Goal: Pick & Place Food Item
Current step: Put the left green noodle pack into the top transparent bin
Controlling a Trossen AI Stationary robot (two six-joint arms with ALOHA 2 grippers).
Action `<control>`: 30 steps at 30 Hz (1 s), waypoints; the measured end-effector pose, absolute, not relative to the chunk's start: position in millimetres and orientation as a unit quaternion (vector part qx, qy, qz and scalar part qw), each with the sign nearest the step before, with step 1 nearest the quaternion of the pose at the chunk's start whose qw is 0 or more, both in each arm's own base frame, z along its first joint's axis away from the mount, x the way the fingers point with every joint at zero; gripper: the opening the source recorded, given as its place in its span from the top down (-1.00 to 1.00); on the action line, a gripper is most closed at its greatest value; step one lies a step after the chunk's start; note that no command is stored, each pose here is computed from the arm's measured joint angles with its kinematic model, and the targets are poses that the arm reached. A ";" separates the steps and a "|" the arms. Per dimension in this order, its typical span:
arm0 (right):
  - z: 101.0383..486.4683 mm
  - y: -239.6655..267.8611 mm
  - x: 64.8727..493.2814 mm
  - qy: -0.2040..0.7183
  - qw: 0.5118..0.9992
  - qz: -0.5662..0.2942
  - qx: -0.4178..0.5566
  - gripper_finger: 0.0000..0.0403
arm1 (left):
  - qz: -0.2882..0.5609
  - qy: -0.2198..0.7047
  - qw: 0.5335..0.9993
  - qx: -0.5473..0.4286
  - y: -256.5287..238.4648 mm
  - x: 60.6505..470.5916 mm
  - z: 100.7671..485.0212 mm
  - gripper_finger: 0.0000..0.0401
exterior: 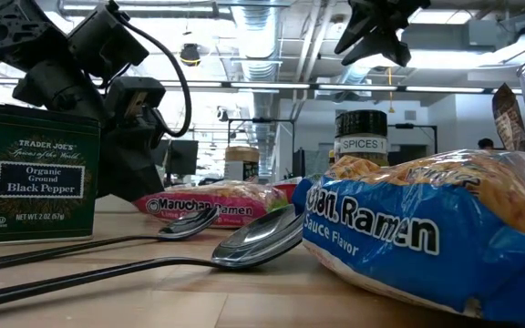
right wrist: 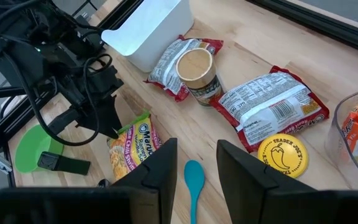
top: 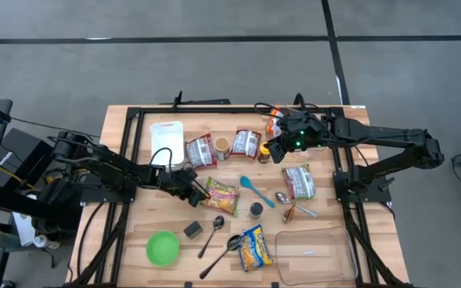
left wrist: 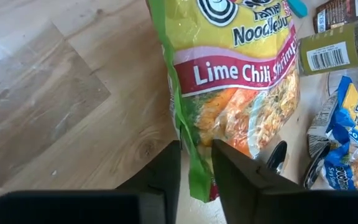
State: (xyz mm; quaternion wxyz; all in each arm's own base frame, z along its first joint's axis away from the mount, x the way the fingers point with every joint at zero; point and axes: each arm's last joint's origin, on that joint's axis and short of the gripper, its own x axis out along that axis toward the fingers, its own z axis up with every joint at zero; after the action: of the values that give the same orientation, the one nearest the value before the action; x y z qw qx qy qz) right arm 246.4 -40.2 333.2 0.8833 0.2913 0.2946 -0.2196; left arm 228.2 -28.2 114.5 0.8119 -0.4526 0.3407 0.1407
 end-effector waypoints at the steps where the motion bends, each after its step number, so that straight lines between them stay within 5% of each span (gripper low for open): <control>1: 333.2 -40.2 246.4 0.295 0.883 -0.220 0.291 0.47 | 0.141 0.341 0.812 -0.453 -28.2 228.2 114.5 0.65; 12: 333.2 -40.2 246.4 0.295 0.883 -0.220 0.291 0.47 | 0.144 0.339 0.813 -0.452 -27.9 228.2 114.4 0.99; 30: 333.2 -40.2 246.4 0.295 0.883 -0.220 0.291 0.47 | 0.104 0.261 0.841 -0.463 -28.7 239.0 128.6 1.00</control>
State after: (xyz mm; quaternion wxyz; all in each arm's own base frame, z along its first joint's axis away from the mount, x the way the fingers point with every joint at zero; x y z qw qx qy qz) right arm 246.4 -40.2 333.2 0.8832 0.2912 0.2948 -0.2196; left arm 239.0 -28.7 128.6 0.8408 -0.4627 0.2611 0.1036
